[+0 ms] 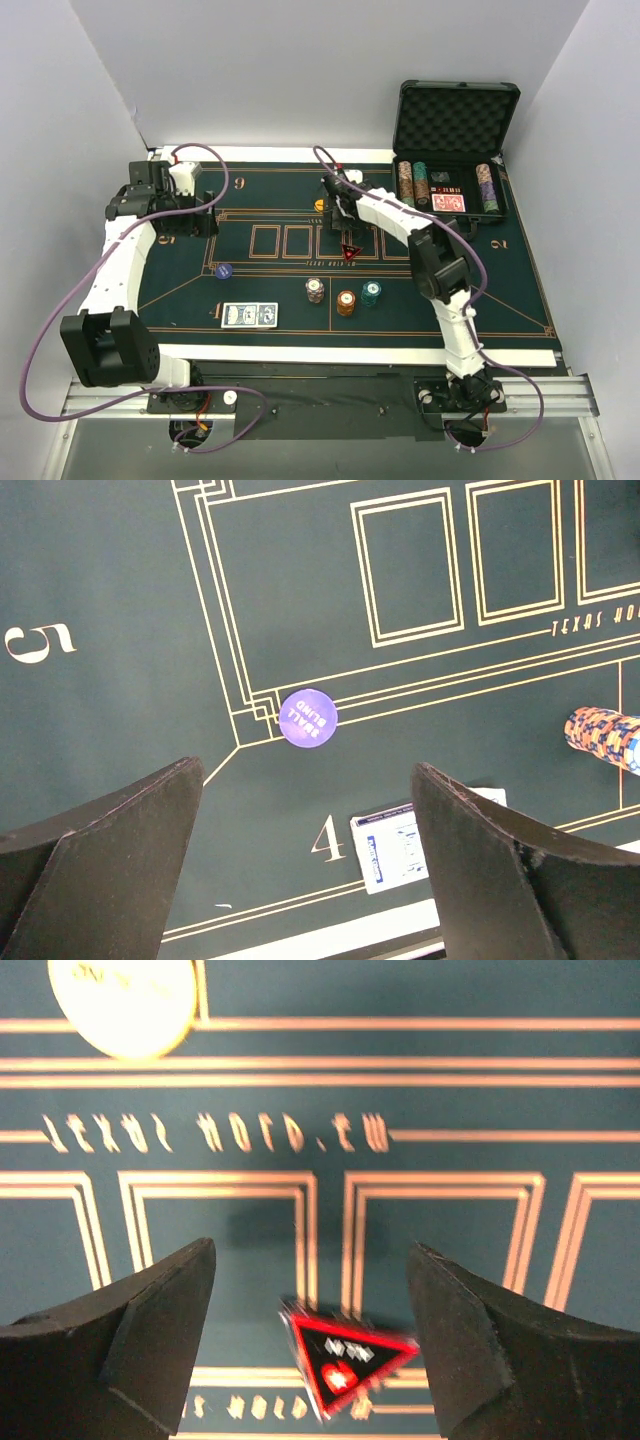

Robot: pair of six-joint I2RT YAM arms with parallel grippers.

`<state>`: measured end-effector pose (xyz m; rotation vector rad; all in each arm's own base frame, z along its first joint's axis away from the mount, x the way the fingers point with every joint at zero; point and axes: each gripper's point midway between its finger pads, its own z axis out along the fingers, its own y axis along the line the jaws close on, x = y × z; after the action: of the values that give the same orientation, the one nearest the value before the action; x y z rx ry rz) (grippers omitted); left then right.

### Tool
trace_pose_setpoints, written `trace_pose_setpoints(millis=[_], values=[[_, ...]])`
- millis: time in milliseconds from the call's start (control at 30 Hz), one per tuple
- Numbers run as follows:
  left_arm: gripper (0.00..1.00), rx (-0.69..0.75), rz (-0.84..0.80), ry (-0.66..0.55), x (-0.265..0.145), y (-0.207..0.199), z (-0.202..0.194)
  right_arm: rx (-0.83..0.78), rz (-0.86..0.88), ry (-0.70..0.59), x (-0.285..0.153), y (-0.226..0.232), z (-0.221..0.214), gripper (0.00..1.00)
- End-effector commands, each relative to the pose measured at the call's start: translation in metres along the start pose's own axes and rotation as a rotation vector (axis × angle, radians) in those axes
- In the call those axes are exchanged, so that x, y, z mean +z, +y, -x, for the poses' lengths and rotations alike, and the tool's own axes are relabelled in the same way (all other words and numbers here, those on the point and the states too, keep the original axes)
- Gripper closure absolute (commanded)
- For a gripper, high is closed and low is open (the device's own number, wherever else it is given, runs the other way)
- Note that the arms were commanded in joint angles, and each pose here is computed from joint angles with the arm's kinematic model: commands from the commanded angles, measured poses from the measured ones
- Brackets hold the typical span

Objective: Distribute texas hold em gaming equipment

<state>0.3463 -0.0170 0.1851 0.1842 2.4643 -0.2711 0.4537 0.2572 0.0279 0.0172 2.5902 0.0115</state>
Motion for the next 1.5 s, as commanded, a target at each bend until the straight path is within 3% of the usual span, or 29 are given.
trace_pose_setpoints(millis=[0,367,700,1100,1300,1467], values=[[0.04,0.000,-0.018,-0.082,-0.027,-0.009,0.014,-0.051,-0.046,-0.042,-0.033,-0.020,-0.008,0.27],[0.04,0.010,-0.008,-0.106,-0.052,-0.017,0.011,-0.223,-0.088,0.005,-0.028,-0.011,-0.039,0.22],[0.04,0.009,-0.007,-0.106,-0.058,-0.018,0.008,-0.162,-0.199,0.035,-0.025,-0.055,-0.050,0.46],[0.04,0.023,0.011,-0.109,-0.066,-0.018,0.001,-0.094,-0.308,0.048,-0.052,-0.115,-0.086,0.57],[0.04,0.031,0.009,-0.099,-0.067,-0.019,-0.006,-0.040,-0.411,0.010,-0.077,-0.156,-0.110,0.53],[0.04,0.038,-0.001,-0.093,-0.067,-0.021,-0.010,0.018,-0.363,-0.063,-0.093,-0.148,-0.101,0.34]])
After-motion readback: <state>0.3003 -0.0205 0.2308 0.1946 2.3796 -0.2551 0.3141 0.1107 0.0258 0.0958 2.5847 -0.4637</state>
